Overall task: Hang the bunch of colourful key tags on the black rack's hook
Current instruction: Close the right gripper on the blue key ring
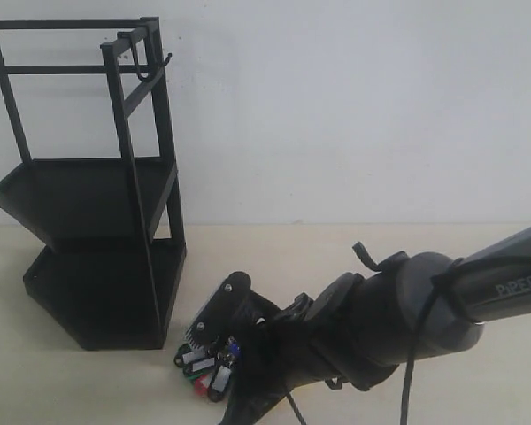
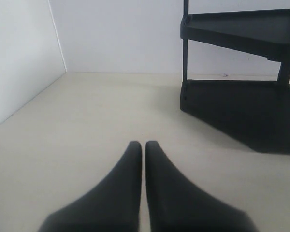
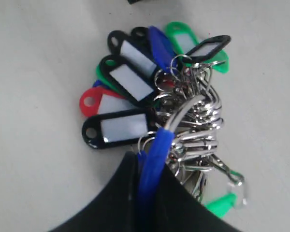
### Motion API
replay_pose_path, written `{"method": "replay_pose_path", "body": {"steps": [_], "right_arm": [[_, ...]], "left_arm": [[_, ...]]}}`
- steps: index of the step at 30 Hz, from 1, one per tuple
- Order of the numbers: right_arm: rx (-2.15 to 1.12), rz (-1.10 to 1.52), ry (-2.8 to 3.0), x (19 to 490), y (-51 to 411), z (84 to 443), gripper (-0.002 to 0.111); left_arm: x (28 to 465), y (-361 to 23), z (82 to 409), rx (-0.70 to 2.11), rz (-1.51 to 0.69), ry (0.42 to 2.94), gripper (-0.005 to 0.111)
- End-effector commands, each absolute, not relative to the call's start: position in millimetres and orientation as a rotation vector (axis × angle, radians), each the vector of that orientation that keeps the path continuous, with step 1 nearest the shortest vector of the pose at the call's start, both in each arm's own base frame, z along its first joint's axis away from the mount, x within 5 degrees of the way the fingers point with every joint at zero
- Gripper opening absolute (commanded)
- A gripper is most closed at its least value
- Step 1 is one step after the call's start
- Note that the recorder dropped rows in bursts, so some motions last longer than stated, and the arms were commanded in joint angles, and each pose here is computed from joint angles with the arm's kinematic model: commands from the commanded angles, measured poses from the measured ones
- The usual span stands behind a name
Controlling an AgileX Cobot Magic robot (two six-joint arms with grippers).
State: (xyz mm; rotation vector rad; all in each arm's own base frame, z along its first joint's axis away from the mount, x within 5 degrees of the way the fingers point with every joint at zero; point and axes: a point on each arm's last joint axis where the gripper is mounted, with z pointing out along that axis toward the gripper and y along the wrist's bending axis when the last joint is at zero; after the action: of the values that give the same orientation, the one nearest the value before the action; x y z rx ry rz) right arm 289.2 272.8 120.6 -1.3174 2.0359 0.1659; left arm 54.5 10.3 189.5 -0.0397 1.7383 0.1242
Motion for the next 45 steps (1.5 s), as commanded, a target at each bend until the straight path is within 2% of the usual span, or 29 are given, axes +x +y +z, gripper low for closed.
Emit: {"method": "replay_pose_path", "body": {"steps": [1, 7, 10, 33, 38, 40, 43, 45], "right_arm": [[-1.269, 0.24, 2.011, 285, 273, 147, 0.0], [-1.189, 0.306, 1.936, 279, 271, 193, 0.0], [-1.174, 0.357, 1.931, 275, 271, 203, 0.0], [-1.196, 0.443, 1.966, 267, 272, 200, 0.0], [-1.198, 0.446, 1.967, 267, 273, 199, 0.013], [-1.202, 0.452, 1.967, 267, 273, 199, 0.014], [-1.207, 0.455, 1.966, 266, 273, 199, 0.0], [-1.203, 0.442, 1.963, 267, 273, 199, 0.0]], "left_arm": [[55, 10, 190, -0.042, 0.118, 1.736, 0.004], [55, 10, 190, -0.042, 0.118, 1.736, 0.004], [55, 10, 190, -0.042, 0.118, 1.736, 0.004], [55, 10, 190, -0.042, 0.118, 1.737, 0.004], [55, 10, 190, -0.042, 0.118, 1.737, 0.004], [55, 10, 190, -0.042, 0.118, 1.737, 0.004], [55, 10, 190, -0.042, 0.118, 1.737, 0.004], [55, 10, 190, -0.042, 0.118, 1.737, 0.004]]}}
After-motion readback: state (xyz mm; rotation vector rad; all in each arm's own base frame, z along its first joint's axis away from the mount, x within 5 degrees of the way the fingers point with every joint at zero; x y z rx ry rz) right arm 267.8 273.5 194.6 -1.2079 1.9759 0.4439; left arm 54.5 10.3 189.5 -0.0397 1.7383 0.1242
